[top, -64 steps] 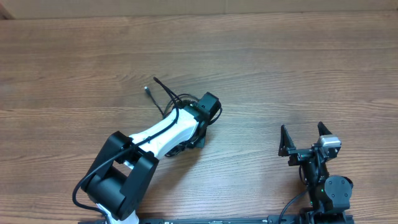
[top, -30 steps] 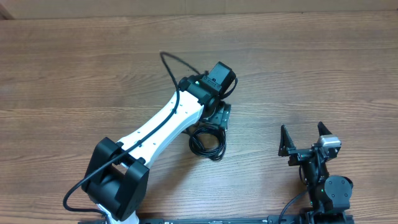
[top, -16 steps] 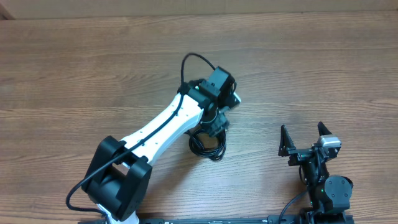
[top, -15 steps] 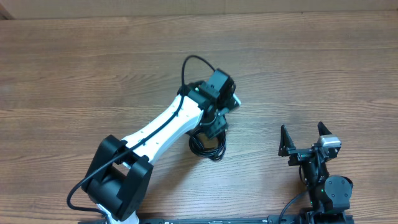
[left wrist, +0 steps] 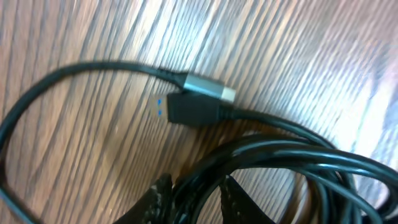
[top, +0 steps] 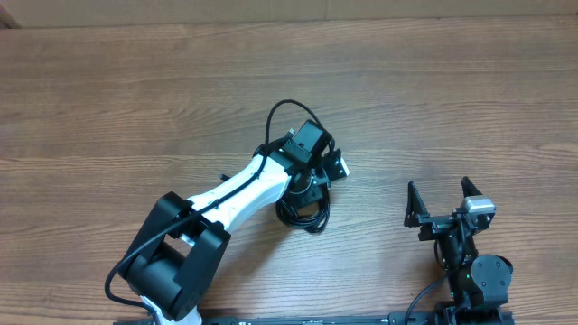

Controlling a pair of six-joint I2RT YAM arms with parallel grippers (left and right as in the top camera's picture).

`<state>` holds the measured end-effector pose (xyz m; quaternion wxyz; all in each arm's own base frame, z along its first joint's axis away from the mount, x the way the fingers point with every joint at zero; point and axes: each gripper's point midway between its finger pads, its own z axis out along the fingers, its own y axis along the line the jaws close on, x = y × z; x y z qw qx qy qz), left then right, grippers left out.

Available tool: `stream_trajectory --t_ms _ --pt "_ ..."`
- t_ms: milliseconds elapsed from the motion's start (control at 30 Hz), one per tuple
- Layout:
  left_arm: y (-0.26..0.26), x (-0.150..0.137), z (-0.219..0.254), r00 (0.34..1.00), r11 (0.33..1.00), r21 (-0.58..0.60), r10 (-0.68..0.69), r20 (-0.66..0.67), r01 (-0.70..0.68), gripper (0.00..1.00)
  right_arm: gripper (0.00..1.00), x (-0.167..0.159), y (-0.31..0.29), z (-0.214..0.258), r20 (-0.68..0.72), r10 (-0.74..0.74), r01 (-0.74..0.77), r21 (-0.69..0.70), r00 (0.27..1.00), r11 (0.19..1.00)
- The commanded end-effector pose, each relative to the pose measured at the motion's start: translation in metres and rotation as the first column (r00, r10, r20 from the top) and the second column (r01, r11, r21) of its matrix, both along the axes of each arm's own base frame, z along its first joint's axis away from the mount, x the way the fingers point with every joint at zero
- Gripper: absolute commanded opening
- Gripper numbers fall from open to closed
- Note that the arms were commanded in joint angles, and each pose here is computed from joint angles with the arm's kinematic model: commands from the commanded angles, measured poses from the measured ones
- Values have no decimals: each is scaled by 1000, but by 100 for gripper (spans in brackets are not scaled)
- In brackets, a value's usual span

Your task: Untangle cables

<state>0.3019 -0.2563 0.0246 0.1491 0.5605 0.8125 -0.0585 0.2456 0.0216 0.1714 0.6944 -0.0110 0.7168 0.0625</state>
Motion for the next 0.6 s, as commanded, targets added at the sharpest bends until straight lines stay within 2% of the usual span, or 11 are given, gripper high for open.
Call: stream_trajectory --t_ms 0,33,67,100,200,267,400,433,500,567 --pt "-16 -11 9 998 995 -90 -52 -30 49 31 100 0 -1 -2 4 -7 7 -5 1000 1000" --pt "-17 -11 8 998 994 -95 -54 -31 50 38 100 0 -1 -2 5 -7 7 -5 1000 1000" --pt "-17 -10 7 998 994 -95 -53 -31 50 54 100 0 -1 -2 4 -7 7 -5 1000 1000" --pt "-17 -10 5 998 995 -91 -53 -32 49 61 100 0 -1 -2 4 -7 7 -5 1000 1000" --pt "-10 -7 -3 999 998 -47 -38 -25 37 65 100 0 -1 -2 4 -7 7 -5 1000 1000" --pt "-3 -2 -11 1000 1000 -2 -22 -13 22 63 100 0 -1 -2 5 -7 7 -5 1000 1000" --pt "4 -2 -27 999 999 34 -11 -34 12 54 100 0 -1 -2 5 -7 7 -5 1000 1000" --pt "4 -3 -31 999 999 41 -11 -43 13 47 100 0 -1 -2 4 -7 7 -5 1000 1000" --pt "6 -4 -39 999 998 58 -8 -52 11 6 100 0 -1 -2 4 -7 7 -5 1000 1000" --pt "10 -1 -42 999 997 79 12 -43 -9 4 100 0 -1 -2 4 -7 7 -5 1000 1000"
